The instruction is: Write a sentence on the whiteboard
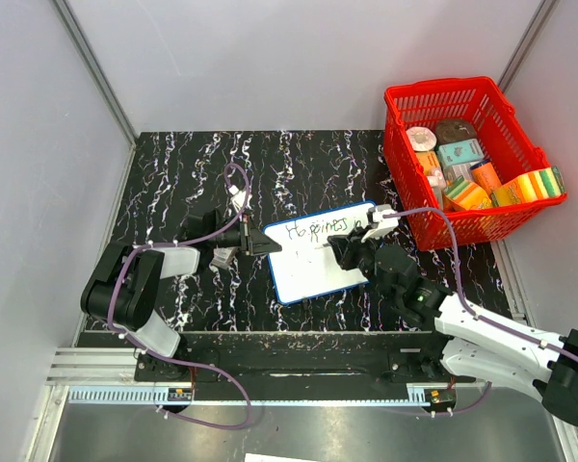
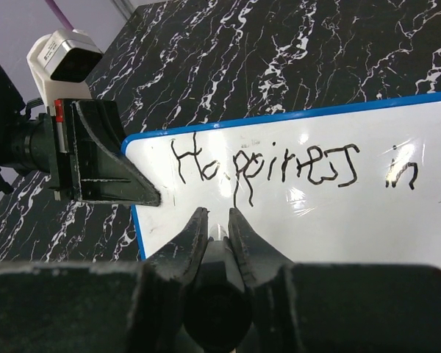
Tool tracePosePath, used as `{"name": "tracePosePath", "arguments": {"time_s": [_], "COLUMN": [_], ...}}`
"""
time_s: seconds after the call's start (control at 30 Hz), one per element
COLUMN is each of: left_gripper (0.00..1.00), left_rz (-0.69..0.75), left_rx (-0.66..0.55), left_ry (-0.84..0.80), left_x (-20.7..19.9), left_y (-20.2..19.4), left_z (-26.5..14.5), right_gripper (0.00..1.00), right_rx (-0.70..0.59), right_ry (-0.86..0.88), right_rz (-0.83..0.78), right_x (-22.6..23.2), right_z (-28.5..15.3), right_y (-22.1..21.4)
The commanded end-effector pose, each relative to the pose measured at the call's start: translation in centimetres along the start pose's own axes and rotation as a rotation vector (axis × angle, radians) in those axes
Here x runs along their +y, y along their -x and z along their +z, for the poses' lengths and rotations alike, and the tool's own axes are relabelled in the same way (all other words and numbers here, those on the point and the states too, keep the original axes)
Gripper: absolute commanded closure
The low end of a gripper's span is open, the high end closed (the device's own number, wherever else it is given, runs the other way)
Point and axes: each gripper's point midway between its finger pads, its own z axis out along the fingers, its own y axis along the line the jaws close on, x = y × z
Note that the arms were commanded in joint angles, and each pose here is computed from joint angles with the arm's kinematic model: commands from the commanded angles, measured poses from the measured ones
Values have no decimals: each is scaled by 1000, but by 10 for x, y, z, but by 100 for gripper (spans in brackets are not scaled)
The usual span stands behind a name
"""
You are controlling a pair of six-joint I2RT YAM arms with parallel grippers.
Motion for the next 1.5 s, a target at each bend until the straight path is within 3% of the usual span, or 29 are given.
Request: {"name": "tracePosePath", "arguments": {"time_s": [0.0,1.47], "left_gripper": [100,100], "left_rz": [101,104], "left_rx": [-34,-36], "left_ry": [102,103], "left_x": [21,21], "left_y": [6,6], "left_z": [1,1], "right_gripper": [100,100], "right_rx": [-17,19], "right_ry": [54,42], "right_rz": [16,-26], "right_x": [14,7], "right_z": [-2,-1], "right_y": [14,0]}}
